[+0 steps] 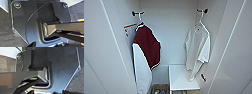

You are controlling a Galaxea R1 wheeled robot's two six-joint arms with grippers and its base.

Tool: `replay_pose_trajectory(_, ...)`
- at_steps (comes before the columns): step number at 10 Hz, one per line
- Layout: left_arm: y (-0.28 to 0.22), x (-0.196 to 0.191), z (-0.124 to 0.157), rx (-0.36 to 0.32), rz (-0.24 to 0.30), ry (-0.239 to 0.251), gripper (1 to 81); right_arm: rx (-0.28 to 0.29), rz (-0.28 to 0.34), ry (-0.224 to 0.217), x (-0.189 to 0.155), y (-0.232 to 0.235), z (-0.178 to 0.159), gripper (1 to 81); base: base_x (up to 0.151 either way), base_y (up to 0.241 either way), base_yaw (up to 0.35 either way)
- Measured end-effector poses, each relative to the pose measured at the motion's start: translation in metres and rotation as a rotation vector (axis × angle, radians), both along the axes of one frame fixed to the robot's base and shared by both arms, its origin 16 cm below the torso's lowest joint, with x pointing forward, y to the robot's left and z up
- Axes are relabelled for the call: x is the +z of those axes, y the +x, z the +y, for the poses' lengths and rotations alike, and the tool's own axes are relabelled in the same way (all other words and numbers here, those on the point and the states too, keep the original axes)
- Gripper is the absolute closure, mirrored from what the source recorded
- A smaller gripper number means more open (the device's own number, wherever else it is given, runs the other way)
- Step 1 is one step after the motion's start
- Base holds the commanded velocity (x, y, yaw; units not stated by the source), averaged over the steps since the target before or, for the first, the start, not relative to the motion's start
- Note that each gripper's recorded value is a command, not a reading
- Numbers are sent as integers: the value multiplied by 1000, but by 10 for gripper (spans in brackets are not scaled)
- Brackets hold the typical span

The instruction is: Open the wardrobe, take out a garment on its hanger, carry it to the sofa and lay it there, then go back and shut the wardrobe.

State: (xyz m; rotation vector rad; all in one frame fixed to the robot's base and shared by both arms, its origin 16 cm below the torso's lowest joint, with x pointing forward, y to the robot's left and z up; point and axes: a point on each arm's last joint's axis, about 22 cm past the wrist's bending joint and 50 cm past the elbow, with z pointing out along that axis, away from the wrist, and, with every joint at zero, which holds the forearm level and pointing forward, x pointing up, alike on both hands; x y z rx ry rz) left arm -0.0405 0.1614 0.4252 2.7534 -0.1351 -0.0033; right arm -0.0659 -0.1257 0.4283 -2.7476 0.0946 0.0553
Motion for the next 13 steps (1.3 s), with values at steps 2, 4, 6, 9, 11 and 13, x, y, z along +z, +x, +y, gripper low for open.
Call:
replay_pose_trajectory(2,0,0,0,0,0,0,10,0,0,0,0,0,0,10,116,0,0)
replay_pose_trajectory(4,1,0,0,0,-1,0,10,0,0,0,0,0,0,10,116,0,0)
replay_pose_trajectory(6,1,0,0,0,-2,0,10,0,0,0,0,0,0,10,116,0,0)
replay_pose_trajectory(9,1,0,0,-1,-2,0,10,1,0,-2,0,0,-1,10,114,0,0)
replay_pose_trajectory(11,1,0,0,-1,-2,0,10,2,0,-2,0,0,-1,10,109,0,0)
replay_pose_trajectory(13,1,0,0,-1,-2,-1,10,4,-1,-3,0,0,-1,10,109,0,0)
